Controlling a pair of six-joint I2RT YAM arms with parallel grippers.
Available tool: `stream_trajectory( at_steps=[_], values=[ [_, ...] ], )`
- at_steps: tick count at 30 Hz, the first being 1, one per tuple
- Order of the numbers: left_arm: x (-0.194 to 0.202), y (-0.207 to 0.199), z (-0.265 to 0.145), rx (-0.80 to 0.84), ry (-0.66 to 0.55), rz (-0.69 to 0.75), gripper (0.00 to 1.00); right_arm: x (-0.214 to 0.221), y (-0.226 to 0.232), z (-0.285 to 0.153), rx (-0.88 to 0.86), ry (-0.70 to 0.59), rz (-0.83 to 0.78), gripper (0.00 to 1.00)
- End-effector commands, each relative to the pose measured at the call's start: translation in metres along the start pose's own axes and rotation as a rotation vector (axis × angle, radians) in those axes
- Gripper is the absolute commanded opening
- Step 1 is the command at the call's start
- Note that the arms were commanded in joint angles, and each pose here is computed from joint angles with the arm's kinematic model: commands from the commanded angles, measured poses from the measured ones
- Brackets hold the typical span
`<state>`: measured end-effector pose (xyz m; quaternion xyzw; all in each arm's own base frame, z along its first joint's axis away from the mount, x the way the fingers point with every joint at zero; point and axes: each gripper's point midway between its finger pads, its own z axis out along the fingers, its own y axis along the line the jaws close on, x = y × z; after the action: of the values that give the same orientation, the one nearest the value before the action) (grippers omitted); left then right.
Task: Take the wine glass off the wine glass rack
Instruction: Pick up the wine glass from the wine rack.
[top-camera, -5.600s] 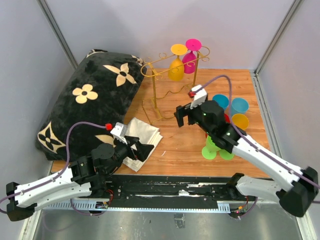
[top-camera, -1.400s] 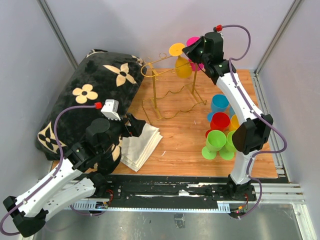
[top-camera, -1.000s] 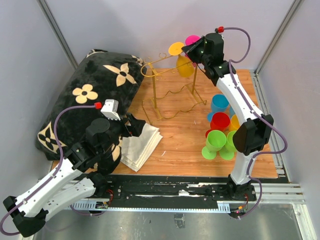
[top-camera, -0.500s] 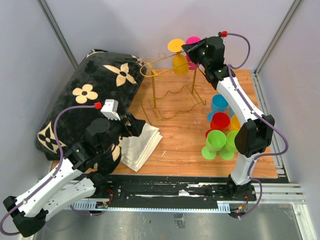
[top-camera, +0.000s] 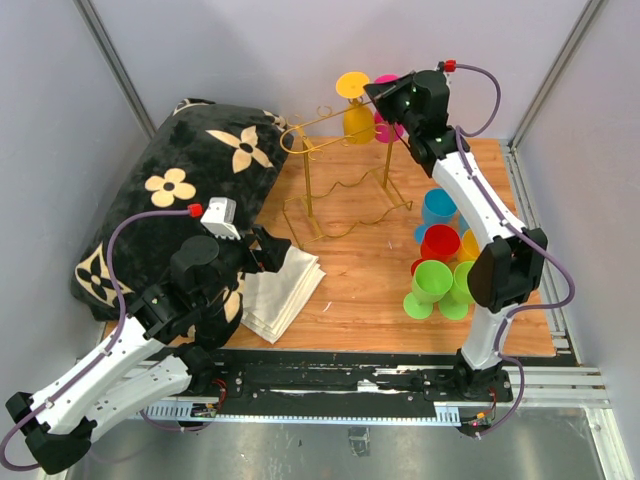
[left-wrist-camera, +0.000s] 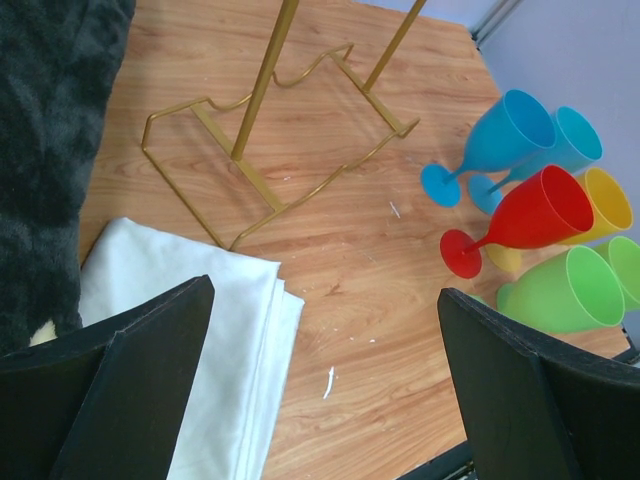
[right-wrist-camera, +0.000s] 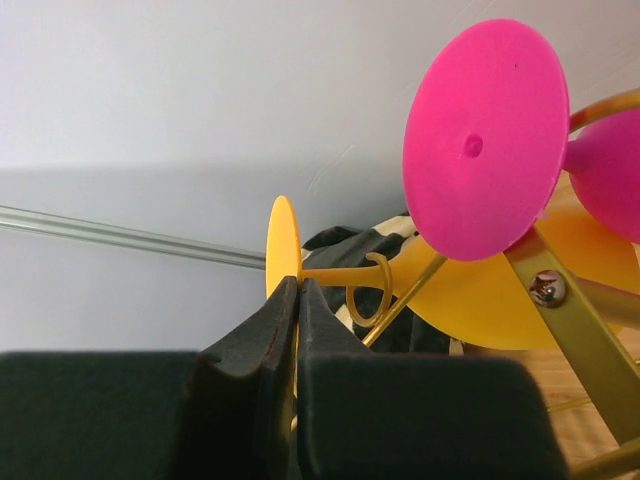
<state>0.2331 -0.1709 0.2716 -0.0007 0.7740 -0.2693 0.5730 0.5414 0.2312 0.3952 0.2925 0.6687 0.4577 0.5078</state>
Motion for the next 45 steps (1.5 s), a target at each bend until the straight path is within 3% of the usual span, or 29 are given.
stream_trajectory(
  at_steps=[1,20,33,39,45],
  values=[
    [-0.019,-0.003,-0.002,-0.001,-0.046,-0.015,1.0,-0.016,0.018,0.004,-0.04,-0.062,0.014,0.01],
    [-0.019,-0.003,-0.001,-0.008,-0.044,-0.006,1.0,-0.005,0.026,0.022,-0.047,-0.038,0.003,0.01],
    [-0.018,-0.006,0.002,0.003,-0.038,-0.018,1.0,-0.006,0.027,0.033,0.01,-0.095,-0.018,0.01],
    [-0.019,-0.006,0.003,0.001,-0.039,-0.017,1.0,0.005,0.002,0.032,0.054,-0.123,0.001,0.01],
    [-0.018,-0.004,0.001,-0.006,-0.042,-0.023,1.0,0.005,0.013,0.035,0.038,-0.114,-0.015,0.01]
  ],
)
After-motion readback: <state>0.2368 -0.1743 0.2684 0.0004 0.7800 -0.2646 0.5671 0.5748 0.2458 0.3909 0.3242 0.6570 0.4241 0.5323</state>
